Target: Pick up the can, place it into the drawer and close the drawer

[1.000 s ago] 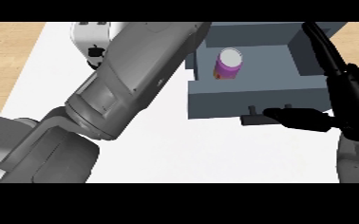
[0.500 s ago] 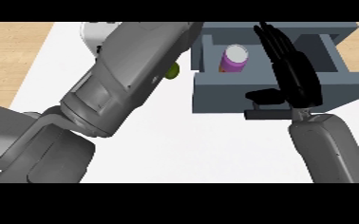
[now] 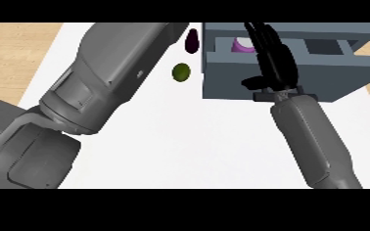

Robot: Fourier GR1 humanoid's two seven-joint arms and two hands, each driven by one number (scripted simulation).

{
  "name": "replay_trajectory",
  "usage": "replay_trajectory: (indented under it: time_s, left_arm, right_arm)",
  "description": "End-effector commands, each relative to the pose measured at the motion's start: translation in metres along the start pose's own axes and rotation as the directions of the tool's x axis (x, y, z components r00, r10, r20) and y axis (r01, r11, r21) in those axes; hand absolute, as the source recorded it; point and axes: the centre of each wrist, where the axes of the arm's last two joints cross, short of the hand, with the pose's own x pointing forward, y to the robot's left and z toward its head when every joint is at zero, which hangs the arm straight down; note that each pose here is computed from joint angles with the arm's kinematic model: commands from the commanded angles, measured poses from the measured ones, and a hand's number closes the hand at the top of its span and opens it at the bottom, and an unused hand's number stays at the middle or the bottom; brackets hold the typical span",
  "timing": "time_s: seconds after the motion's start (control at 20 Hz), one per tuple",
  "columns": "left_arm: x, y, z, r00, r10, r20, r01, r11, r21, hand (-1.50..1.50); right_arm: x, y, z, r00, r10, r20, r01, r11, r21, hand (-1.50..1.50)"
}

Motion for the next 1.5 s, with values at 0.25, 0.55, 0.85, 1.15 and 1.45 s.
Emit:
replay_trajectory:
  time_s: [0.25,0.55,0.85,1.15,1.45]
  left_arm:
    - [-0.004,0.021,-0.003,1.0,-0.012,-0.027,0.012,1.0,0.004,-1.5]
    - [0.003,0.028,0.001,1.0,-0.007,-0.019,0.007,1.0,-0.003,-1.5]
    - [-0.016,0.069,-0.005,0.999,-0.018,-0.036,0.018,1.0,-0.002,-1.5]
    - [-0.005,0.079,0.0,1.0,-0.015,-0.021,0.014,1.0,-0.018,-1.5]
    - [-0.031,0.091,0.007,0.999,-0.007,-0.041,0.006,0.999,-0.035,-1.5]
  right_arm:
    - [-0.012,0.002,-0.048,0.995,0.079,-0.058,-0.085,0.989,-0.124,-1.5]
    - [-0.001,0.01,-0.064,0.992,0.103,-0.068,-0.114,0.977,-0.18,-1.5]
    - [-0.007,-0.013,-0.086,0.989,0.134,-0.068,-0.145,0.967,-0.208,-1.5]
    - [0.01,-0.033,-0.11,0.995,0.08,-0.062,-0.093,0.968,-0.234,-1.5]
    - [0.028,-0.03,-0.114,0.997,-0.082,-0.003,0.079,0.964,-0.256,-1.5]
